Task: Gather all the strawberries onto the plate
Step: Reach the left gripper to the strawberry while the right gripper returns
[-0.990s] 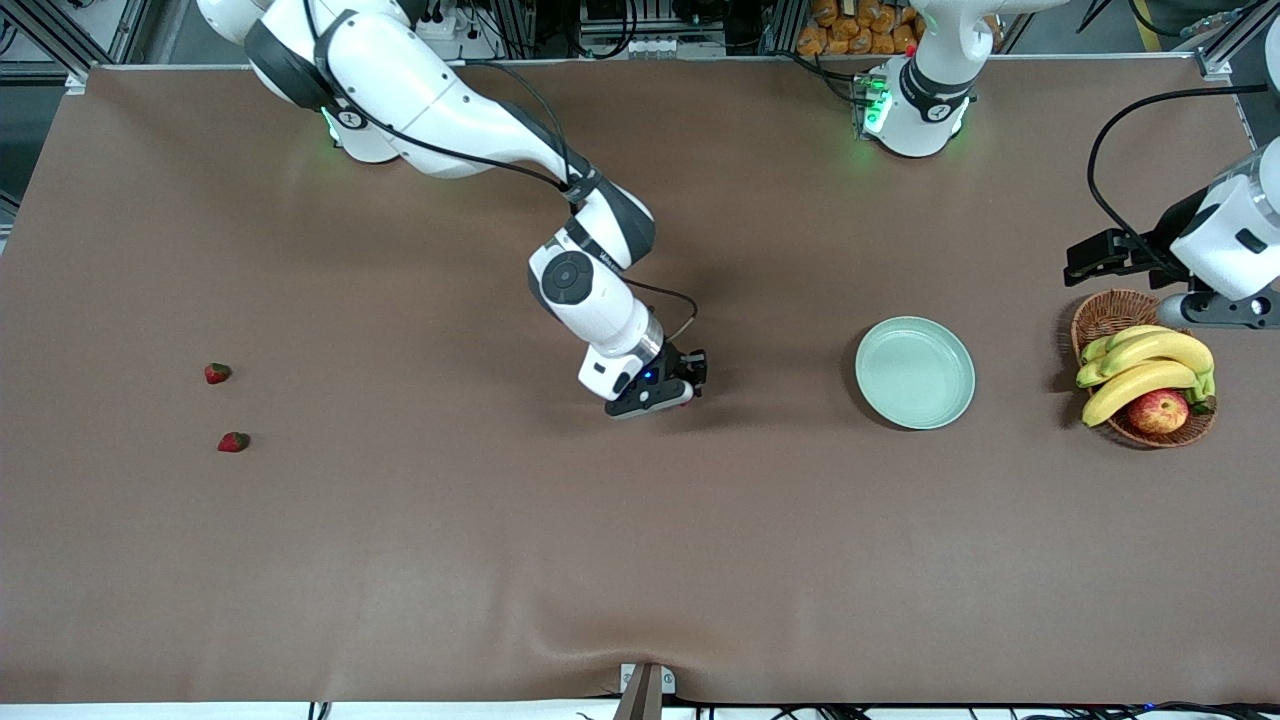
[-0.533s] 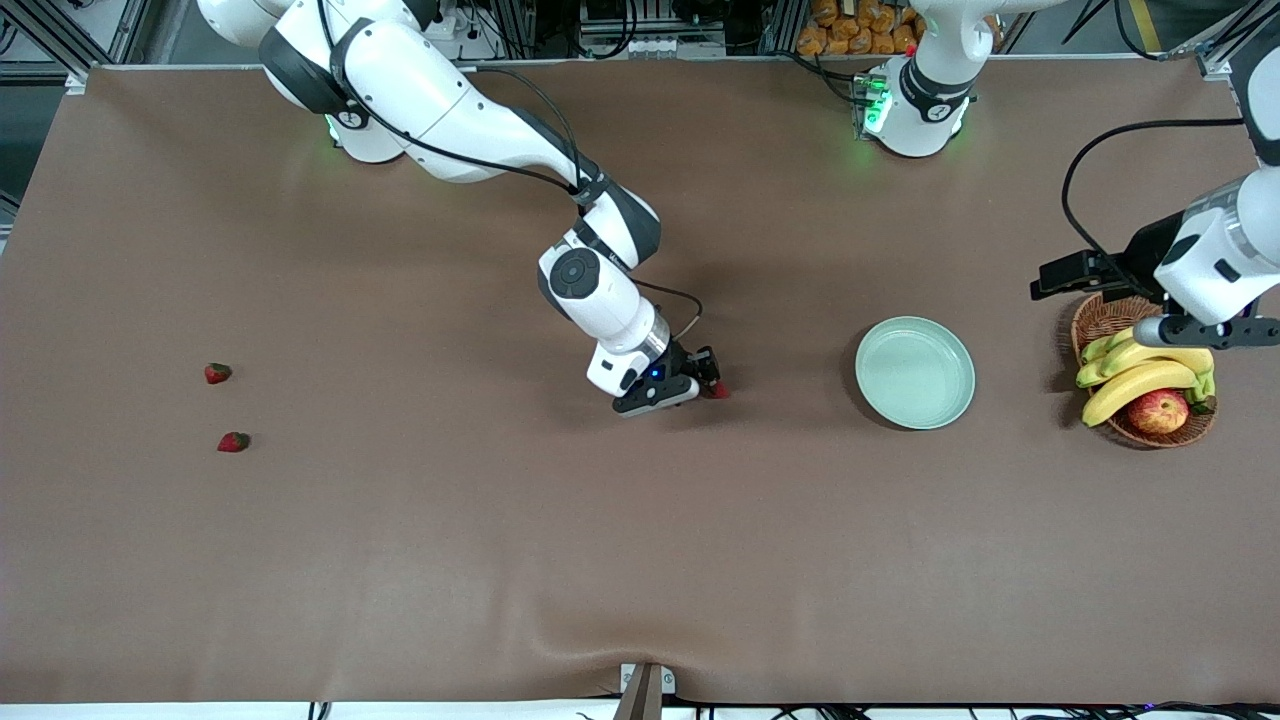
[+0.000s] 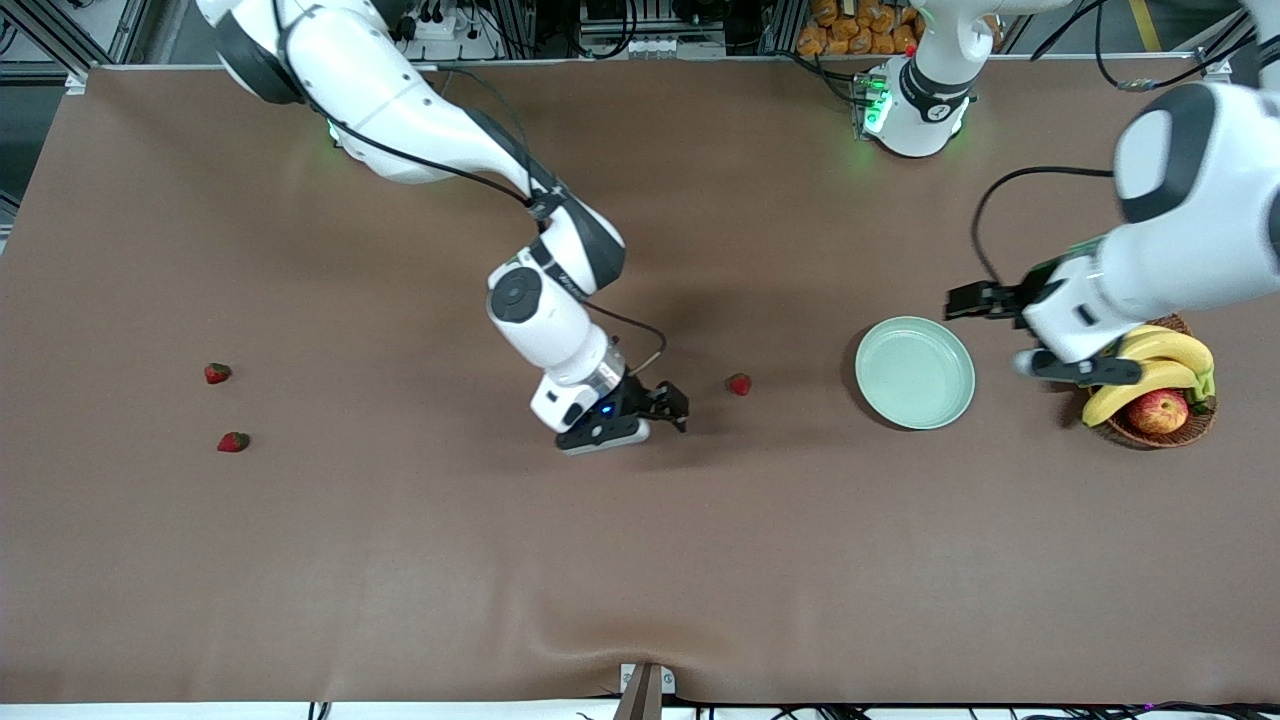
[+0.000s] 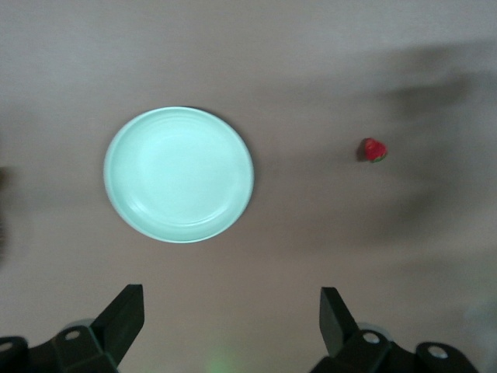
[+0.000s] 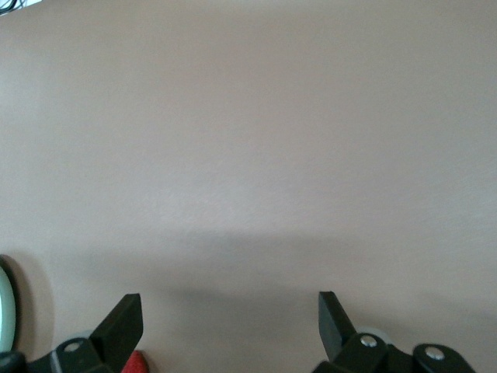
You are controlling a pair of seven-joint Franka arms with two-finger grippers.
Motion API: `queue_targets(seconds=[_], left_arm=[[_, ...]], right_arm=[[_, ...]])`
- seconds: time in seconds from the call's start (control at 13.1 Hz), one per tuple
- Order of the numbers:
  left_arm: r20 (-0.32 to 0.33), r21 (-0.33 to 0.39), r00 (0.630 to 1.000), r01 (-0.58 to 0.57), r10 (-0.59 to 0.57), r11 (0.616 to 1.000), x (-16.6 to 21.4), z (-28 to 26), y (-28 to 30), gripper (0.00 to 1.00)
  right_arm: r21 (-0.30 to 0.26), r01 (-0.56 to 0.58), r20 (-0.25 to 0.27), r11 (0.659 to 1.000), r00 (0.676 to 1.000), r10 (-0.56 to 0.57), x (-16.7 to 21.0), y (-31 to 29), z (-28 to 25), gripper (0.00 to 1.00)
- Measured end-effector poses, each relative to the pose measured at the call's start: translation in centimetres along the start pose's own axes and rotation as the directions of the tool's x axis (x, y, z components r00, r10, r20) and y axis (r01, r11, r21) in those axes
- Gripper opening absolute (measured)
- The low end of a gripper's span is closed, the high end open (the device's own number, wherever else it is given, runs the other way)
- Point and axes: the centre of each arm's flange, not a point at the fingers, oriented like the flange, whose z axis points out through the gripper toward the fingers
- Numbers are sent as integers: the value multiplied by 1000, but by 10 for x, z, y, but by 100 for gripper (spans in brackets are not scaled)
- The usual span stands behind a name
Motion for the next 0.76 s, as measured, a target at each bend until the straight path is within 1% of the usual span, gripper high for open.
queue_targets(seconds=[0.23, 0.38, 0.46, 0.61, 0.76], left_arm=[[-18, 28, 999, 32, -32, 999, 8, 38, 69, 100], [-48, 60, 998, 41, -39, 997, 15, 64, 98, 100], [-63, 57, 997, 55, -51, 997, 20, 76, 108, 100], [-89, 43, 992, 98, -94, 994, 29, 98, 124, 100], [-105, 33, 985, 137, -133, 990, 32, 121, 147, 100]], right_arm=[[-62, 30, 70, 998, 997, -25, 34, 41, -46, 100], [-102, 39, 124, 994, 992, -26, 50, 76, -77, 100], [-121, 44, 150, 992, 988, -25, 55, 95, -93, 100], [-146, 66, 177, 987, 983, -39, 62, 136, -127, 100], [-169, 79, 183, 982, 982, -47, 64, 180, -156, 100]])
